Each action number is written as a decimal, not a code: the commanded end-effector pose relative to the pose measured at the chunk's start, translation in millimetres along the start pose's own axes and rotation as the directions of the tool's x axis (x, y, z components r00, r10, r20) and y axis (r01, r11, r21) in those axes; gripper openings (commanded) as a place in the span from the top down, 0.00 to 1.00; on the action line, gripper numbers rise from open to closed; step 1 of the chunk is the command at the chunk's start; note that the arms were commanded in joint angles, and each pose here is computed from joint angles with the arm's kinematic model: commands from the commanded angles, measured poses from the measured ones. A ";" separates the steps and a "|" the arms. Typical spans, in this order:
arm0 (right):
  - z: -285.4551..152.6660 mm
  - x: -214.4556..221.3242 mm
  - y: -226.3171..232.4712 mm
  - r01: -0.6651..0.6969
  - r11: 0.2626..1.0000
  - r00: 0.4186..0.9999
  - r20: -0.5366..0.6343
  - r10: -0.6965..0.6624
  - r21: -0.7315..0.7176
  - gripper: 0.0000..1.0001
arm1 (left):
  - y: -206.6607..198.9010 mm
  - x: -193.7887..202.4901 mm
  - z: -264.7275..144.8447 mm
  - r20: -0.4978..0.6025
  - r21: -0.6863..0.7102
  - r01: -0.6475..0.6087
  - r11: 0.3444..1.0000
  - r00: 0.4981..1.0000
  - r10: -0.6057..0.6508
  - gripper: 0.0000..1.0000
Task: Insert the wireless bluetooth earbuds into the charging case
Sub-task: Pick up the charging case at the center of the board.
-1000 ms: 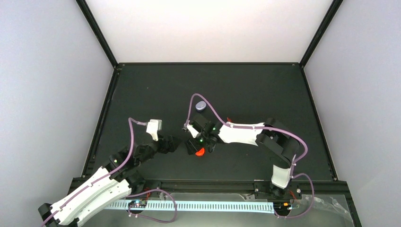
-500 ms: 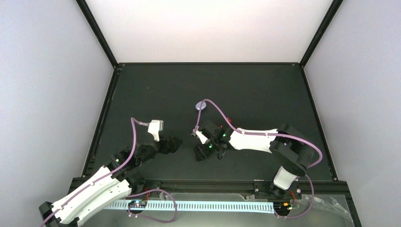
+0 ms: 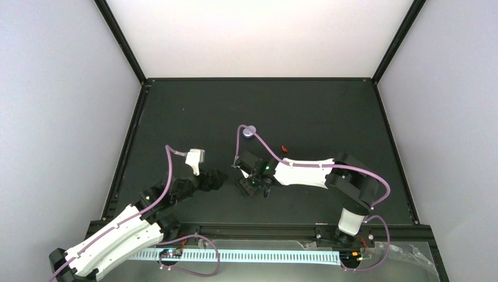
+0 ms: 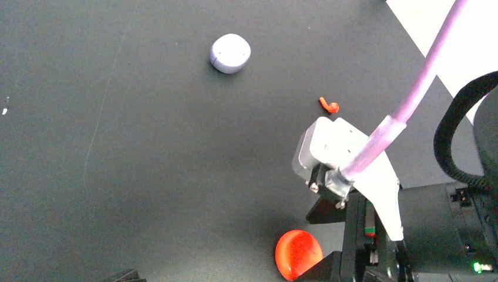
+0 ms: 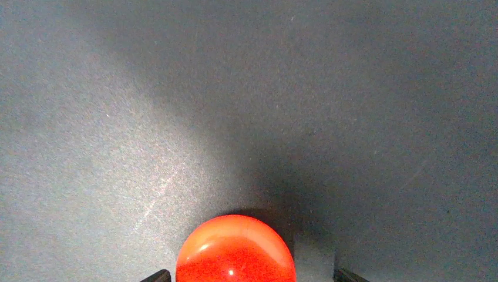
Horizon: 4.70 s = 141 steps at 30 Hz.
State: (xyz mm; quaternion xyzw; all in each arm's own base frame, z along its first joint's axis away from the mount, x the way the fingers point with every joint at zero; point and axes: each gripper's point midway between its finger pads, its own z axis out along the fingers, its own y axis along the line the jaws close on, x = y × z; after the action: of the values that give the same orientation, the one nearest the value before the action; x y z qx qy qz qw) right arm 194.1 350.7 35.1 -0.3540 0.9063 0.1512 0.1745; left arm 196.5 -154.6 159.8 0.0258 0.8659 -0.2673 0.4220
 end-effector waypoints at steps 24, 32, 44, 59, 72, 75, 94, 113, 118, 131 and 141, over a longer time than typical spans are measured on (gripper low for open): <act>14.0 22.5 9.4 0.109 0.991 0.993 -0.054 -0.105 0.075 0.54 | 3.8 -7.1 -9.0 0.042 -0.005 0.023 1.000 0.999 -0.023 0.02; -46.0 -1.1 3.5 0.110 0.989 0.984 0.129 -0.123 0.101 0.56 | 0.3 -11.2 -5.5 0.062 0.009 0.030 1.000 0.998 -0.030 0.01; -174.0 -10.6 17.9 0.350 0.935 0.814 0.479 -0.330 0.051 0.57 | -70.7 -47.9 -8.5 0.110 0.335 0.084 0.939 0.986 -0.127 0.01; -208.5 -22.2 2.9 0.398 0.888 0.715 0.529 -0.457 0.230 0.57 | -168.6 -47.7 9.0 -0.186 0.564 0.091 0.821 0.982 0.019 0.02; -215.7 -32.2 10.1 0.404 0.887 0.695 0.555 -0.457 0.224 0.58 | -176.3 -20.6 37.3 -0.329 0.524 0.149 0.839 0.943 0.038 0.35; -219.6 -34.9 10.4 0.398 0.889 0.691 0.563 -0.453 0.227 0.58 | -181.0 -19.8 38.5 -0.335 0.533 0.148 0.833 0.941 0.047 0.40; -229.3 -48.8 5.0 0.351 0.893 0.658 0.605 -0.449 0.281 0.59 | -193.4 -14.2 37.2 -0.350 0.579 0.133 0.805 0.932 0.098 0.64; -232.7 -63.6 -1.7 0.301 0.891 0.641 0.619 -0.453 0.340 0.58 | -197.0 -8.0 28.8 -0.383 0.610 0.177 0.773 0.919 0.091 0.84; -235.4 -63.7 3.1 0.309 0.899 0.644 0.627 -0.438 0.311 0.50 | -200.4 -14.3 23.4 -0.360 0.628 0.175 0.758 0.929 0.084 0.92; -302.2 -57.4 36.9 0.303 0.953 0.641 0.740 -0.203 -0.002 0.16 | -187.0 -71.3 -9.3 -0.114 0.660 0.074 0.748 0.993 0.002 0.96; -389.6 -52.2 63.8 0.350 0.899 0.557 0.830 0.026 -0.264 0.15 | -183.6 -94.6 -99.3 0.385 0.711 -0.387 0.587 0.913 0.136 0.91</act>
State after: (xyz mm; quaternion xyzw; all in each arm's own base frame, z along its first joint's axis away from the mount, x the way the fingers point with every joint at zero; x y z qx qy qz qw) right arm 124.3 266.0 396.9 -0.3584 0.6498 0.3890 0.5458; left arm 152.5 -258.4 336.5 0.2314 0.6543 -0.5680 0.4425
